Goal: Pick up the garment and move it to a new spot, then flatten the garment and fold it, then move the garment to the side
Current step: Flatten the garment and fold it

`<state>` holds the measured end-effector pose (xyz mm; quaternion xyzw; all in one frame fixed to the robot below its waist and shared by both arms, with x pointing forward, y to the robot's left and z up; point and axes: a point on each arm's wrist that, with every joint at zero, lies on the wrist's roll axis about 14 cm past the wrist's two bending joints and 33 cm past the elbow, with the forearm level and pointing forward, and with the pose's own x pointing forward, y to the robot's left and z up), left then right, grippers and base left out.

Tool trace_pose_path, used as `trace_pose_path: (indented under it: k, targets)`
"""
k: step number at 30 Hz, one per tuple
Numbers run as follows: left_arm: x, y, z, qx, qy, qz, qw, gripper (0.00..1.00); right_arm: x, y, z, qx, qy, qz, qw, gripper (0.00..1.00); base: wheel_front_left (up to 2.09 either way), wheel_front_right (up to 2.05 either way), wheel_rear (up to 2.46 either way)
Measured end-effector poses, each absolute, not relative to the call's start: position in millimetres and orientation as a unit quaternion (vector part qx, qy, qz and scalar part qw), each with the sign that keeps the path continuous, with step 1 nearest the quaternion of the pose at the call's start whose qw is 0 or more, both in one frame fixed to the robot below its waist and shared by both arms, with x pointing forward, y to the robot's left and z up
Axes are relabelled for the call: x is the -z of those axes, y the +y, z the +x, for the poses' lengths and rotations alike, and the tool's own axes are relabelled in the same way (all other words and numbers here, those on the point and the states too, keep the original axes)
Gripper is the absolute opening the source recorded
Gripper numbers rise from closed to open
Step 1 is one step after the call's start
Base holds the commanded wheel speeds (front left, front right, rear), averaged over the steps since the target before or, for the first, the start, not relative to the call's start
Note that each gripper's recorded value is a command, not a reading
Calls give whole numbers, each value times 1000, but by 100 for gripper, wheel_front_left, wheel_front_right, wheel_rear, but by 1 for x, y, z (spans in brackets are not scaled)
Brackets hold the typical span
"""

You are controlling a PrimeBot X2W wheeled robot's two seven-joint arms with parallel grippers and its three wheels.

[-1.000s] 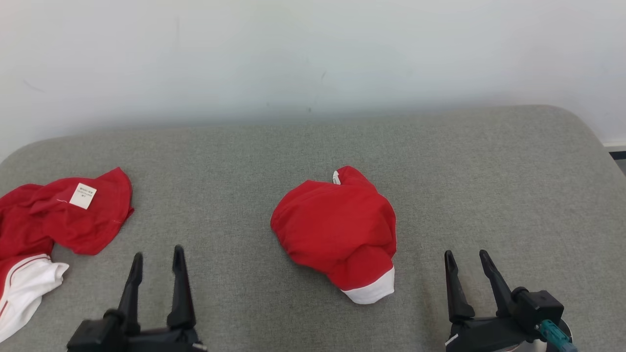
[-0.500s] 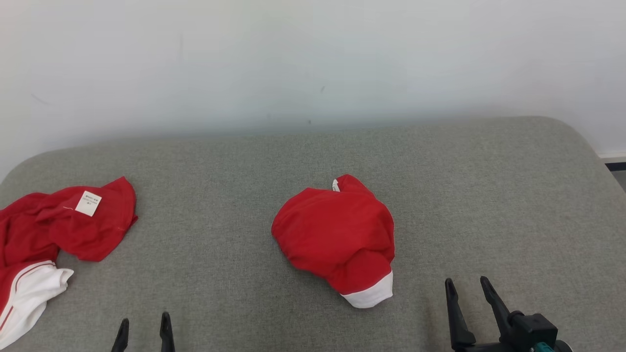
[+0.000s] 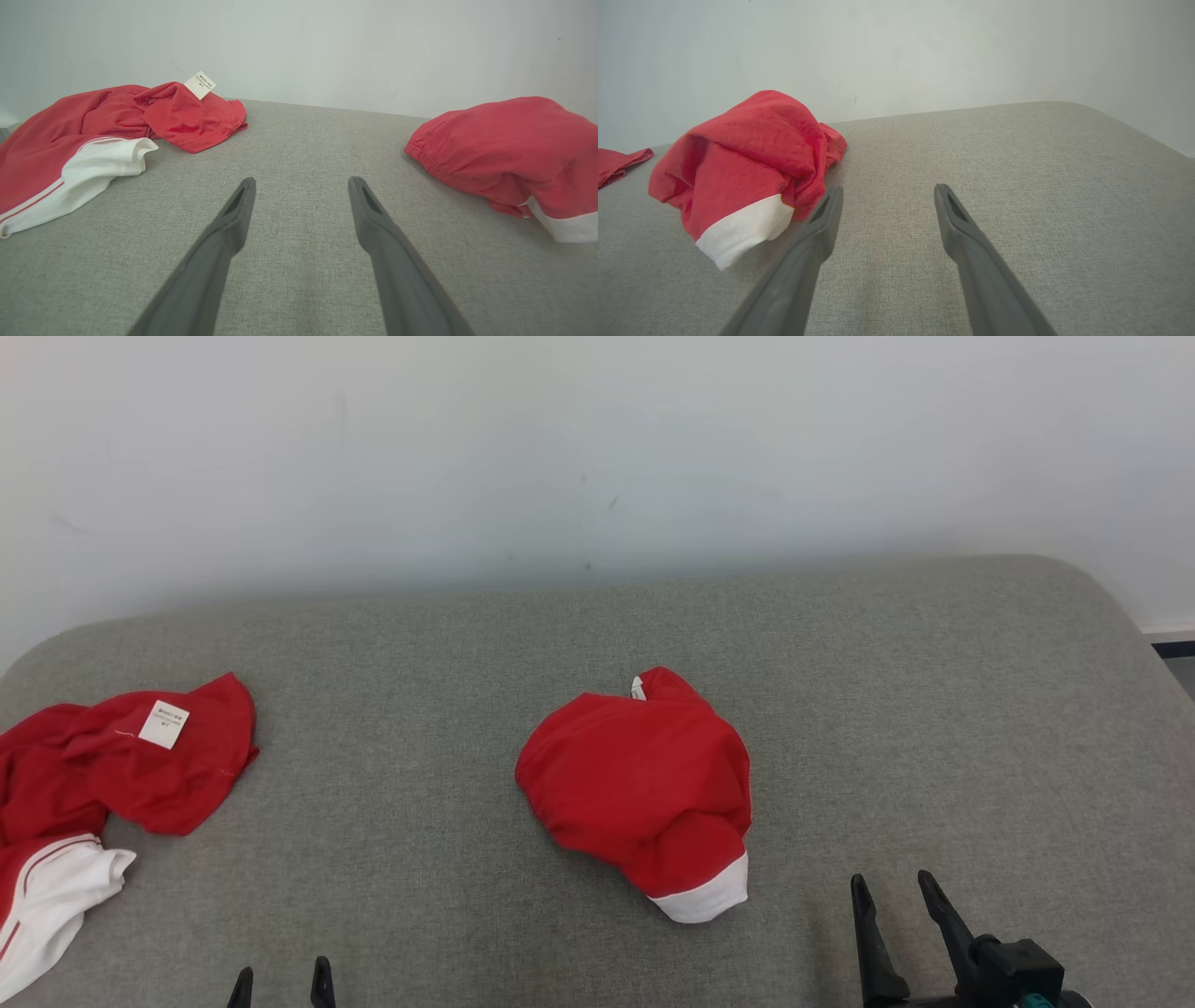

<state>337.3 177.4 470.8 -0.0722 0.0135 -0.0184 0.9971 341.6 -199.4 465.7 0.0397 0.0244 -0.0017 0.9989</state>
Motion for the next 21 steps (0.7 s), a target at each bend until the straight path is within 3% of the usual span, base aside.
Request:
trace_pose_path:
  k: [21]
  targets:
    - [-464, 168, 341, 31, 25, -74, 996, 100, -462, -202, 341, 8, 29, 48, 998, 100, 0, 0, 0]
